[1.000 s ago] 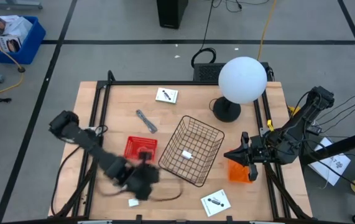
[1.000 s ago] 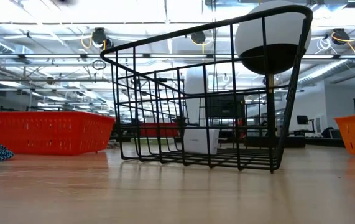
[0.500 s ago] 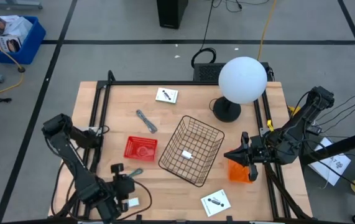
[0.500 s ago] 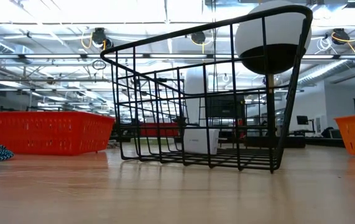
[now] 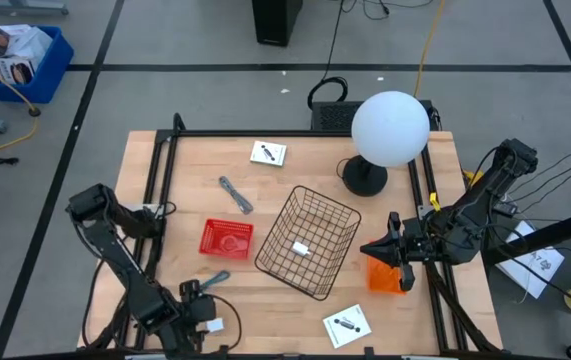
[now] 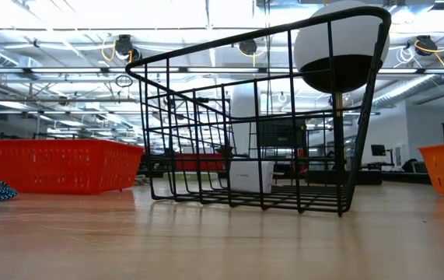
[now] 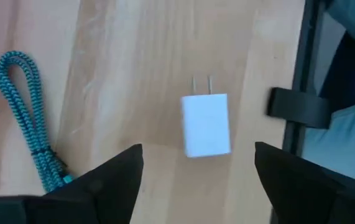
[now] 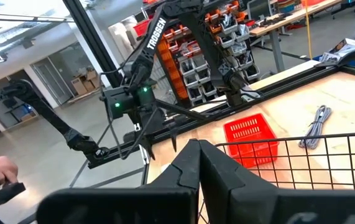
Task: Pick and place items into bin
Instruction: Put the charger adapter into the black basket
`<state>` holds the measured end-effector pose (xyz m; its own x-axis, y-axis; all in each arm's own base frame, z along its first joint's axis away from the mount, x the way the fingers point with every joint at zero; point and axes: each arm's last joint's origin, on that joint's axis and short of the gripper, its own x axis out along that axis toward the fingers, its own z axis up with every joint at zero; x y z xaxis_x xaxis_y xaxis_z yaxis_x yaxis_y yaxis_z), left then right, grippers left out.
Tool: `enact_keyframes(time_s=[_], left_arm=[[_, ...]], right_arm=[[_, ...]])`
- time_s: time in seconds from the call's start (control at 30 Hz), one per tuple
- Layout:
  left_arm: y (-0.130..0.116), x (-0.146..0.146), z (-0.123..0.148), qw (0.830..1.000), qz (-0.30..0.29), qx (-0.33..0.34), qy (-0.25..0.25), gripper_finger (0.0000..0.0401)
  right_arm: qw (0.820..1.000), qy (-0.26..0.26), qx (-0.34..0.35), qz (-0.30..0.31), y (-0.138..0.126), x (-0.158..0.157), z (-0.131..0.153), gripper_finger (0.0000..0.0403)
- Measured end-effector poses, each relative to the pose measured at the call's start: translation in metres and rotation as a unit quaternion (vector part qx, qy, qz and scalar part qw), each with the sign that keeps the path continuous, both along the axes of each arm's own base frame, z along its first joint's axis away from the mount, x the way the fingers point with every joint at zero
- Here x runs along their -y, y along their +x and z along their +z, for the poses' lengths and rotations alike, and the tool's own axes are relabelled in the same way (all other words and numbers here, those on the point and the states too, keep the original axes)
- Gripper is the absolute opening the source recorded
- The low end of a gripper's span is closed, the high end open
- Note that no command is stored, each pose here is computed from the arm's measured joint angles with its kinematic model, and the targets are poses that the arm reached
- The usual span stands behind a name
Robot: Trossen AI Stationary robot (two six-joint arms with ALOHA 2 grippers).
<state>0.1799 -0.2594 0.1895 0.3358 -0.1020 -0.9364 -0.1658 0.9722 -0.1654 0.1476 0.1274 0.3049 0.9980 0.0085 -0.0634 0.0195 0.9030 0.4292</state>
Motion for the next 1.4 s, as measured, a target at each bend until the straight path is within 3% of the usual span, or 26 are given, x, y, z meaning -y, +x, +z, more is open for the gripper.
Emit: enact_keyframes(time_s=[0.3, 0.47, 0.67, 0.97, 1.2, 1.4], left_arm=[[0.010, 0.000, -0.015, 0.997, -0.011, 0.050, -0.053, 0.0292], [0.008, -0.004, -0.022, 0.998, -0.008, 0.040, -0.045, 0.0276], [0.008, -0.001, -0.025, 0.995, -0.009, 0.061, -0.073, 0.0271], [0.010, 0.005, -0.056, 0.998, -0.015, 0.036, -0.047, 0.0271], [0.012, 0.006, -0.060, 0.998, -0.008, 0.040, -0.039, 0.0267], [0.012, 0.004, -0.061, 0.999, -0.010, 0.035, -0.029, 0.0195]], right_arm=[[1.000, 0.000, 0.000, 0.000, 0.000, 0.000, 0.000, 0.0000], [1.000, 0.000, 0.000, 0.000, 0.000, 0.000, 0.000, 0.0000], [1.000, 0.000, 0.000, 0.000, 0.000, 0.000, 0.000, 0.0000], [1.000, 0.000, 0.000, 0.000, 0.000, 0.000, 0.000, 0.0000], [1.000, 0.000, 0.000, 0.000, 0.000, 0.000, 0.000, 0.0000], [1.000, 0.000, 0.000, 0.000, 0.000, 0.000, 0.000, 0.0000]])
